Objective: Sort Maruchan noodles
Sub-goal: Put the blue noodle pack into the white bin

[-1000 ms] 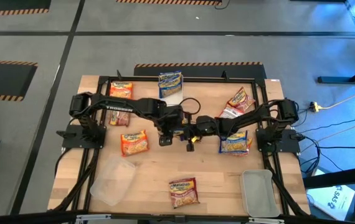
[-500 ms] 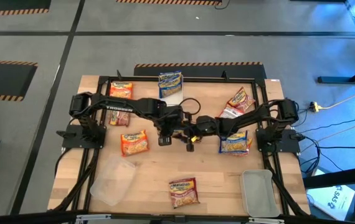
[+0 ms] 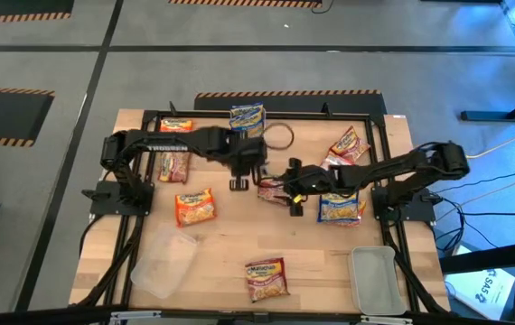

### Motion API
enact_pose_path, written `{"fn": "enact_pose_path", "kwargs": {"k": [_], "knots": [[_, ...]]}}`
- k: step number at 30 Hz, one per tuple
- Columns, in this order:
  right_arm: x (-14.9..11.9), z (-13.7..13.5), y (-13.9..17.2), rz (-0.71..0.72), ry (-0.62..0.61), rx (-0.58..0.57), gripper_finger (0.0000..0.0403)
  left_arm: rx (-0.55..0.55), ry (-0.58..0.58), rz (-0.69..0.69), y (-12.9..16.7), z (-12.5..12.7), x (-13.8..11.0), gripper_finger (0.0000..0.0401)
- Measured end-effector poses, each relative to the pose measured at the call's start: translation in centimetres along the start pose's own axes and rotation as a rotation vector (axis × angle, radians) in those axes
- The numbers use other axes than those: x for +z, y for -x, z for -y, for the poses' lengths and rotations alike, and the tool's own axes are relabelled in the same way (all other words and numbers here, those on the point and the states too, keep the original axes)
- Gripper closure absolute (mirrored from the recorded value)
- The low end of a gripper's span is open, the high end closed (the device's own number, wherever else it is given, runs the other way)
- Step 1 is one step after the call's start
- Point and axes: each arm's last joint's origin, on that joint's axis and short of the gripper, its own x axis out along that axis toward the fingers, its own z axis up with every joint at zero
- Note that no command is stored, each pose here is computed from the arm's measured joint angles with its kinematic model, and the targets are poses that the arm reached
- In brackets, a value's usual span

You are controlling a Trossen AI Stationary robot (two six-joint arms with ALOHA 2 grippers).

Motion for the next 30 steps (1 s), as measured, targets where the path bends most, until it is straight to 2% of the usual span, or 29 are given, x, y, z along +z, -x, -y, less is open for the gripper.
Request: {"fn": "enact_pose_path", "kwargs": {"k": [5, 9, 14, 18, 23, 30], "knots": [[-1.9, 0.0, 1.5, 0.075, -0.059, -0.036, 0.0164, 0.08, 0.004, 0.041, 1.6, -4.0, 0.5, 0.0298], [-2.9, -0.2, 1.7, 0.128, -0.093, -0.036, 0.0164, 0.127, 0.041, 0.04, 1.1, -8.2, -0.2, 0.0298], [-3.7, -0.3, 1.7, 0.123, -0.101, -0.035, 0.0164, 0.077, 0.137, 0.05, -0.5, -12.9, -1.7, 0.0297], [-3.7, -0.3, 1.7, 0.127, -0.098, -0.036, 0.0164, 0.057, 0.17, 0.08, -2.1, -15.3, -2.1, 0.0297], [-3.7, -0.3, 1.7, 0.131, -0.096, -0.037, 0.0164, 0.0, 0.197, 0.043, -4.7, -16.5, -2.6, 0.0297], [-3.8, -0.3, 1.6, 0.122, -0.094, -0.036, 0.0164, -0.048, 0.166, -0.049, -8.9, -16.2, -2.6, 0.0297]]}}
